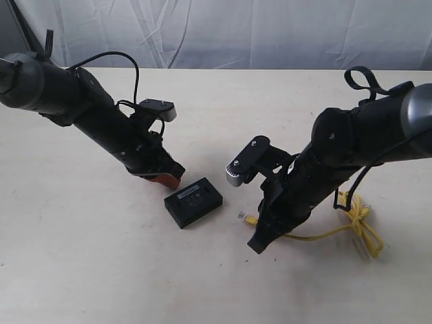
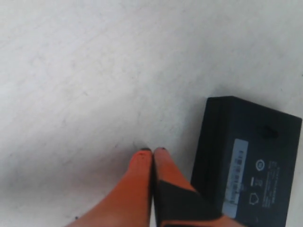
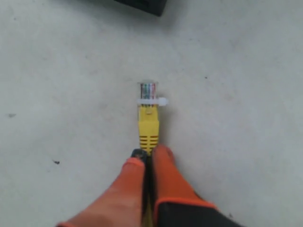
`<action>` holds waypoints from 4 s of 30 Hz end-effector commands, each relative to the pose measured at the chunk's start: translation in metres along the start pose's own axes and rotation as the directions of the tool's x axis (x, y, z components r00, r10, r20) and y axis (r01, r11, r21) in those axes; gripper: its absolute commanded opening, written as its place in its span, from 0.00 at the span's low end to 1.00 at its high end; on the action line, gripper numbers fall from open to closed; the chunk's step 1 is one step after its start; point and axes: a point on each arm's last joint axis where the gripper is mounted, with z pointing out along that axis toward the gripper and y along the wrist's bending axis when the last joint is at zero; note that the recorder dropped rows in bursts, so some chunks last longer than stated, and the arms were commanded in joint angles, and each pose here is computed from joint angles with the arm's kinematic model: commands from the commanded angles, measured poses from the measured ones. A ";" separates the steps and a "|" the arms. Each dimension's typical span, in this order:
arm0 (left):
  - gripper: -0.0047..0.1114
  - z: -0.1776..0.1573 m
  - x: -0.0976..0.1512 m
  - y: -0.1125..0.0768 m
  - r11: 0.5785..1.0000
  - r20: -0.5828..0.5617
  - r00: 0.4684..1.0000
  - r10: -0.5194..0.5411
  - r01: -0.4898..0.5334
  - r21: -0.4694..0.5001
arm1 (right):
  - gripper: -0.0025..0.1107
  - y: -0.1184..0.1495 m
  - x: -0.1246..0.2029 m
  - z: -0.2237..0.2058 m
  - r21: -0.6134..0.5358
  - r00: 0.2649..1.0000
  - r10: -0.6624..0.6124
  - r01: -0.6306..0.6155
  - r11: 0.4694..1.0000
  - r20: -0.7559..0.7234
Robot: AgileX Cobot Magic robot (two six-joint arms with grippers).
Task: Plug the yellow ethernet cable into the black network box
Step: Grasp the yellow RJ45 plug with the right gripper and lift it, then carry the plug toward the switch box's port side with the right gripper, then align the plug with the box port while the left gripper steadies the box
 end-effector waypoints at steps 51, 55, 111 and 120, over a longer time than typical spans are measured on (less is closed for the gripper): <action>0.04 0.001 0.000 0.000 1.000 -0.007 1.000 0.015 -0.015 -0.005 | 0.59 0.013 0.007 0.036 -0.085 0.984 -0.139 0.129 0.988 -0.115; 0.04 0.001 0.000 0.000 1.000 -0.007 1.000 0.015 -0.015 -0.005 | 0.46 0.012 0.010 0.035 -0.087 0.970 -0.193 0.182 0.979 -0.145; 0.04 0.001 -0.008 0.002 1.000 0.084 0.997 0.002 0.000 -0.029 | 0.01 0.019 -0.048 0.010 -0.127 0.970 0.202 -0.220 0.967 -0.138; 0.04 0.002 -0.008 0.002 1.000 0.085 0.996 0.025 -0.024 -0.020 | 0.01 0.018 -0.049 0.025 -0.130 0.962 0.238 -0.255 0.958 -0.135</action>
